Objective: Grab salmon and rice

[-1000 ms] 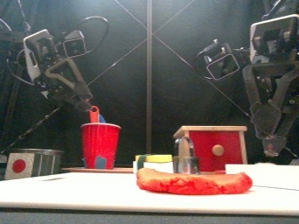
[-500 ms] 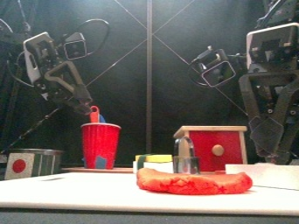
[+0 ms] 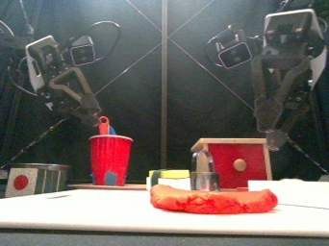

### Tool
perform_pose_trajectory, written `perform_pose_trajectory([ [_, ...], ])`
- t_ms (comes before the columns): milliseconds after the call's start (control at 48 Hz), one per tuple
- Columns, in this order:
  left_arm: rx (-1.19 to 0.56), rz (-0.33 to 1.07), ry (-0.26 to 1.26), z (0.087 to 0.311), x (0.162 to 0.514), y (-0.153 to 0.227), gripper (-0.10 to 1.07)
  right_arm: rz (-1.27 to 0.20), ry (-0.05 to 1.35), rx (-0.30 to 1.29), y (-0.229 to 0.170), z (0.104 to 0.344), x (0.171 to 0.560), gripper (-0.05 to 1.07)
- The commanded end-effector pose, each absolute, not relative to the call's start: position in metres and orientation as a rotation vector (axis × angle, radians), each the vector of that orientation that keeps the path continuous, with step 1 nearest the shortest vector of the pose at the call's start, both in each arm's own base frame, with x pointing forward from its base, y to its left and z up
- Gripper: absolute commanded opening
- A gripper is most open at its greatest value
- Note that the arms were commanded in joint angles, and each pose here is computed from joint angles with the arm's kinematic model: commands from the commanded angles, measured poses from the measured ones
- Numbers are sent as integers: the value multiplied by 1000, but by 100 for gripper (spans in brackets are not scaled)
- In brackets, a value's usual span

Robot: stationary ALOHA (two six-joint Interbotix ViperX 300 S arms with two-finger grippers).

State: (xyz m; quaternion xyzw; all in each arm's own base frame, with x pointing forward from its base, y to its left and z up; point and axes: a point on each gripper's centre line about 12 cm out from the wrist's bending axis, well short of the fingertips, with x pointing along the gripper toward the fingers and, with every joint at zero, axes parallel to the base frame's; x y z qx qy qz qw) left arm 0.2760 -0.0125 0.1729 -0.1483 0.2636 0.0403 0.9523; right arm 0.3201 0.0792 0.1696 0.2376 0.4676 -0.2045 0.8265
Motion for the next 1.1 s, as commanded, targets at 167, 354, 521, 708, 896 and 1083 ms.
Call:
perform_pose_trajectory([
  [167, -297, 85, 501, 182, 283, -10, 76, -413, 886, 414, 50, 182, 321, 102],
  [354, -298, 86, 503, 181, 282, -10, 76, -406, 889, 375, 40, 174, 313, 102],
  [521, -301, 91, 504, 181, 282, -9, 76, -375, 922, 322, 35, 173, 313, 102],
  [708, -302, 92, 507, 180, 281, -9, 76, -328, 977, 275, 25, 171, 315, 102],
  [896, -304, 91, 507, 180, 281, -9, 76, -258, 1036, 232, 15, 164, 314, 102],
  [1083, -304, 93, 510, 179, 281, -9, 76, -176, 1070, 185, 13, 150, 317, 102],
])
